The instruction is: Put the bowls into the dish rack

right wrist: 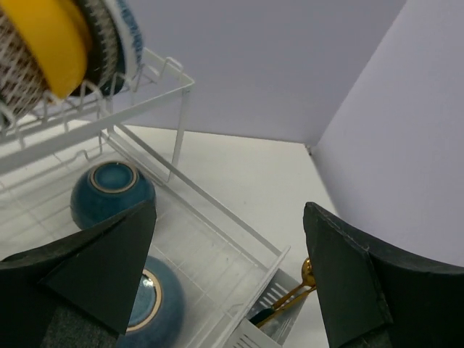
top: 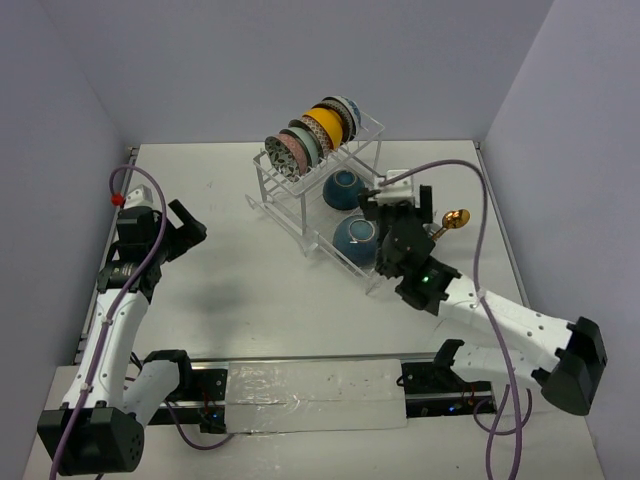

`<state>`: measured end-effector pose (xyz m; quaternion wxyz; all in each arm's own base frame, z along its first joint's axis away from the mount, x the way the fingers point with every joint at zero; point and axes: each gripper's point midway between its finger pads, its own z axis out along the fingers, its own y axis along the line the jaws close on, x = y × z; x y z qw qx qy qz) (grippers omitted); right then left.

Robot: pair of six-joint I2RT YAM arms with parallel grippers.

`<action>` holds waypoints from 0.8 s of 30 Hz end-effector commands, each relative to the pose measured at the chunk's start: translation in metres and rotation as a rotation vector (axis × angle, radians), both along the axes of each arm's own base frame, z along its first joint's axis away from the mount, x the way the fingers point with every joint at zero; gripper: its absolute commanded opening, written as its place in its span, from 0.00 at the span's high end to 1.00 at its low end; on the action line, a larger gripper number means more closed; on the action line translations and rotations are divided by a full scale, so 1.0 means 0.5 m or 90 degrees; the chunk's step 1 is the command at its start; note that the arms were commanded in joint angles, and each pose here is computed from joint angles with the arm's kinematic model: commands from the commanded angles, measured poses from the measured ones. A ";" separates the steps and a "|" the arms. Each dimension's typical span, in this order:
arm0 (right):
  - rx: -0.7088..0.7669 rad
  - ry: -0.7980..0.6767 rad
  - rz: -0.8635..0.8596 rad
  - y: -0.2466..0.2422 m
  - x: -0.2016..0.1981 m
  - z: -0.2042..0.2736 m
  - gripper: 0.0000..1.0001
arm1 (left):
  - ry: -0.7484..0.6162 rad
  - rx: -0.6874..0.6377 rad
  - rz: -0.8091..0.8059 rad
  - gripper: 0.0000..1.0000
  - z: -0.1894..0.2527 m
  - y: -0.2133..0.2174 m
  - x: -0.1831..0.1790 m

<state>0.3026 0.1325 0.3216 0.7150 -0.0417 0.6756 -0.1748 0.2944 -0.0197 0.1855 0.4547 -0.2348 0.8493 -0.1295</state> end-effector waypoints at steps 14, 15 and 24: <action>0.336 -0.061 0.003 -0.235 -0.031 0.213 0.00 | -0.143 0.043 0.022 0.01 0.247 0.026 0.035; 0.346 -0.078 -0.005 -0.255 -0.048 0.234 0.00 | -0.160 0.051 0.028 0.01 0.280 0.031 0.032; 0.378 -0.195 -0.022 -0.335 -0.206 0.301 0.00 | -0.274 0.135 0.099 0.01 0.476 0.087 -0.045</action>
